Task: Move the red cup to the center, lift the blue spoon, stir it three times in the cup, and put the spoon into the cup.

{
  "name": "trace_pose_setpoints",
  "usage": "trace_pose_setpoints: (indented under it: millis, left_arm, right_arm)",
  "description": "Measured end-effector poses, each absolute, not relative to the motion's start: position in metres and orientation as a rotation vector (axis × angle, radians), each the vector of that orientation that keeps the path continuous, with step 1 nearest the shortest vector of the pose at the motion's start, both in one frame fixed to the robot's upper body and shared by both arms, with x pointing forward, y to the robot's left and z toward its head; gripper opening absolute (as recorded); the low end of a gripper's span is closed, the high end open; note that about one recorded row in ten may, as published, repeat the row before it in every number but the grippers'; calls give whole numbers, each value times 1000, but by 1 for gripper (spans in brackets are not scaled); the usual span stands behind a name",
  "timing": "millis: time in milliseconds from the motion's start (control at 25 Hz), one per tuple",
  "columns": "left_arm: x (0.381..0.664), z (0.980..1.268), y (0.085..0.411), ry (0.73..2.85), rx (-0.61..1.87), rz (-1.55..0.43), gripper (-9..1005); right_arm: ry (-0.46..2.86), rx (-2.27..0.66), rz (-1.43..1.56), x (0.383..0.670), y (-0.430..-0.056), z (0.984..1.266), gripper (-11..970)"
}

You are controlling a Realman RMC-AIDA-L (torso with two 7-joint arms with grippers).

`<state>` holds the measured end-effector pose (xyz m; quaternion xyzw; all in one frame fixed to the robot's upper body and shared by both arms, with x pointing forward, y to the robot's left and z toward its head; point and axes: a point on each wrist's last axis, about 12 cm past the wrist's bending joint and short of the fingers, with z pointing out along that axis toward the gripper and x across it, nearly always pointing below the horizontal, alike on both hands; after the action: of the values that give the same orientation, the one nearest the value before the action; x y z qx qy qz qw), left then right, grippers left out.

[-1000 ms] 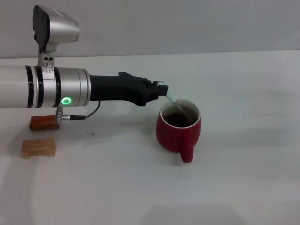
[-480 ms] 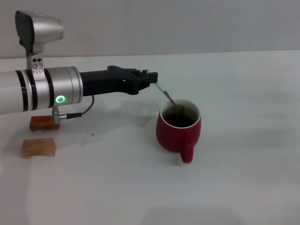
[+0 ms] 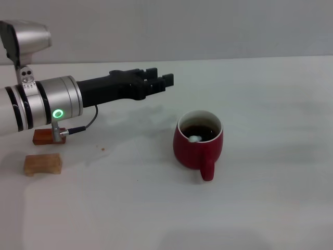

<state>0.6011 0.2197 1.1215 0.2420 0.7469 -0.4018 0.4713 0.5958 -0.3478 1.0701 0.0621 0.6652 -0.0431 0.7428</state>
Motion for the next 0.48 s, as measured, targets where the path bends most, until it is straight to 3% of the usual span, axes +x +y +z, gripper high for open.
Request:
trace_pose_setpoints:
  millis: [160, 320, 480]
  left_arm:
    - [597, 1121, 228, 1731, 540, -972, 528]
    - [584, 1115, 254, 1489, 374, -886, 612]
    - [546, 1099, 293, 1160, 130, -662, 674]
  right_arm:
    - [1459, 137, -93, 596, -347, 1070, 462]
    - [1457, 151, -99, 594, -349, 1069, 462]
    - [1447, 160, -102, 593, -351, 1070, 462]
